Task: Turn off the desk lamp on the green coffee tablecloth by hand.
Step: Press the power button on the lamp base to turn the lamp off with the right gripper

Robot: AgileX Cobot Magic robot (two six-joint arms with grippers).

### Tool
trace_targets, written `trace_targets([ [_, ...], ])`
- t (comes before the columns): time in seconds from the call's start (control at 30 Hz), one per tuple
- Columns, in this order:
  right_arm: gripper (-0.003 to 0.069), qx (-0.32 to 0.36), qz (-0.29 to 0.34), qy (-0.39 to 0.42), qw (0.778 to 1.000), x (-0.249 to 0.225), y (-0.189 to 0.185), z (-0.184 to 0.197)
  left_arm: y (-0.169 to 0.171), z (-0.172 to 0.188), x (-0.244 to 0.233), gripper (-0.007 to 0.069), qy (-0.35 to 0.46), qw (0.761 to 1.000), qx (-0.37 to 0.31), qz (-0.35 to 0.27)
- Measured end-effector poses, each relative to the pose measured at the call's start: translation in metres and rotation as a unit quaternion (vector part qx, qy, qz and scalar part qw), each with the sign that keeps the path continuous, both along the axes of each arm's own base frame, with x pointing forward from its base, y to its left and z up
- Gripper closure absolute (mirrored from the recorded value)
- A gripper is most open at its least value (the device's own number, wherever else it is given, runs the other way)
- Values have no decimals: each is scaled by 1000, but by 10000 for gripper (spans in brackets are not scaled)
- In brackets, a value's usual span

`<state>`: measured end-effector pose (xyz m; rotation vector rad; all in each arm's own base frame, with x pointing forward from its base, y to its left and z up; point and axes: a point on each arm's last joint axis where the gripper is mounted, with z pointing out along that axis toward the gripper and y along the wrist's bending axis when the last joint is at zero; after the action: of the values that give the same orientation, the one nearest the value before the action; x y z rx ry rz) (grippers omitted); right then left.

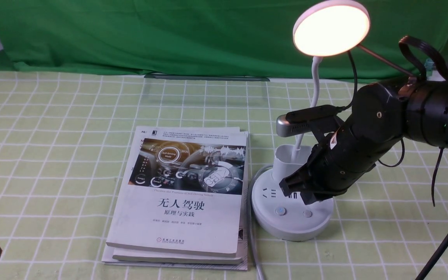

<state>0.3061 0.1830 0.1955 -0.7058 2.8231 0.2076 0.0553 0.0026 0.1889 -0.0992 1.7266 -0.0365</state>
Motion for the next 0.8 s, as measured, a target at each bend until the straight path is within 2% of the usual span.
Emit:
trace_targets([
  [0.17,599,-10,0,14,1000,4,2,-16,0,0,0,215,0,1000,0,0],
  [0.5,599,-16,4,16,1000,8,3,-18,0,0,0,215,0,1000,0,0],
  [0.63,599,-14,6,2,1000,7,2,-13,0,0,0,215,0,1000,0,0],
  [0.8,599,-1,8,-31,999,2,-1,12,0,0,0,215,0,1000,0,0],
])
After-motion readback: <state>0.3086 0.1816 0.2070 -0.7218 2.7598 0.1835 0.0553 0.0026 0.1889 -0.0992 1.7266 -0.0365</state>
